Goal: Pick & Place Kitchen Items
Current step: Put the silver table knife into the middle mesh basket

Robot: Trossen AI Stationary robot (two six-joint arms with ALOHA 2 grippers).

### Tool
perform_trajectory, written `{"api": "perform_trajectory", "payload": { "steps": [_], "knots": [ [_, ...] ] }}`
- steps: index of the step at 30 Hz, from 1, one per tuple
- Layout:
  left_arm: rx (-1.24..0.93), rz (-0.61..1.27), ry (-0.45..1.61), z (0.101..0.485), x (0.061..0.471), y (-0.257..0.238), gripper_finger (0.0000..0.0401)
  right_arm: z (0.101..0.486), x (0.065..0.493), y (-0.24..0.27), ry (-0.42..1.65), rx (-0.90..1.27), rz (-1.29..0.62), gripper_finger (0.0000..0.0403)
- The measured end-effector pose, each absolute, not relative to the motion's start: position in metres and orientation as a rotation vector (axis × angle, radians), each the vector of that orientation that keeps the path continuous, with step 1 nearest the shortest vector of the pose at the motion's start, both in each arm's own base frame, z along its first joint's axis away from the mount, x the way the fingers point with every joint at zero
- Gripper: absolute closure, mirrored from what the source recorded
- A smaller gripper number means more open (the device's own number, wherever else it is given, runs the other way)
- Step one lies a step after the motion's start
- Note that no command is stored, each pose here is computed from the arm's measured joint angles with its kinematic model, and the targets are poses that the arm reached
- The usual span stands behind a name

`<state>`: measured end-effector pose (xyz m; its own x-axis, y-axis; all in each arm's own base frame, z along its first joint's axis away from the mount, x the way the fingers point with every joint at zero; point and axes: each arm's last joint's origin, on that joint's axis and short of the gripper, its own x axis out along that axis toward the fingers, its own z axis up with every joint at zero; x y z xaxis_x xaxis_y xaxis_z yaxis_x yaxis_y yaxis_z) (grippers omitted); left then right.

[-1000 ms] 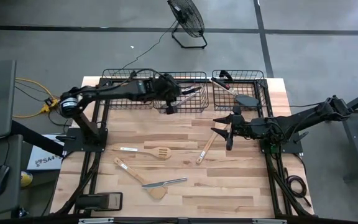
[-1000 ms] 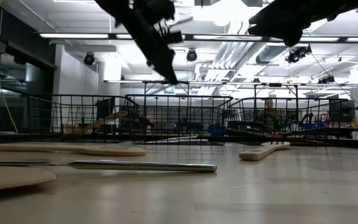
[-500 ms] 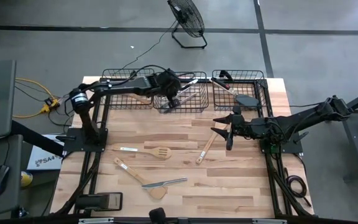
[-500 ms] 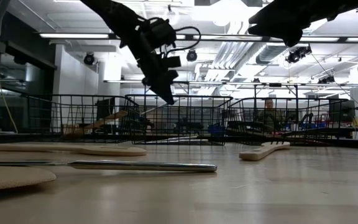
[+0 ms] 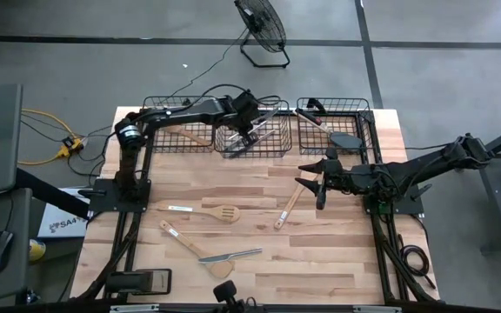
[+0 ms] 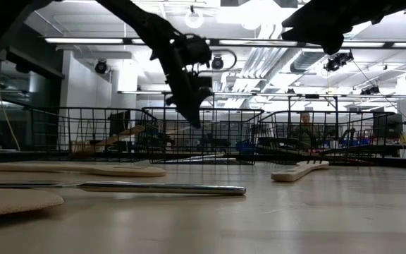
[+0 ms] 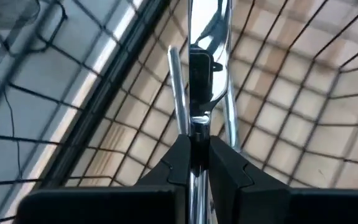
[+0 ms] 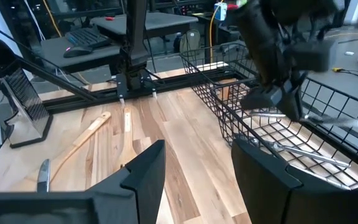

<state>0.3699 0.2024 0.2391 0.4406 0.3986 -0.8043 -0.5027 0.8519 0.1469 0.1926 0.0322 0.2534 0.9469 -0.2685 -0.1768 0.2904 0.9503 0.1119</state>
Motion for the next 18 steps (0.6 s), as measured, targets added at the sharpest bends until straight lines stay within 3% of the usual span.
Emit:
{"api": "perform_trajectory", "payload": {
  "steps": [18],
  "knots": [
    [-0.276, 0.596, 1.025, 0.202, 0.373, 0.216, 0.0376, 0.254, 0.193, 0.032, 0.159, 0.142, -0.284, 0.0227]
  ]
}}
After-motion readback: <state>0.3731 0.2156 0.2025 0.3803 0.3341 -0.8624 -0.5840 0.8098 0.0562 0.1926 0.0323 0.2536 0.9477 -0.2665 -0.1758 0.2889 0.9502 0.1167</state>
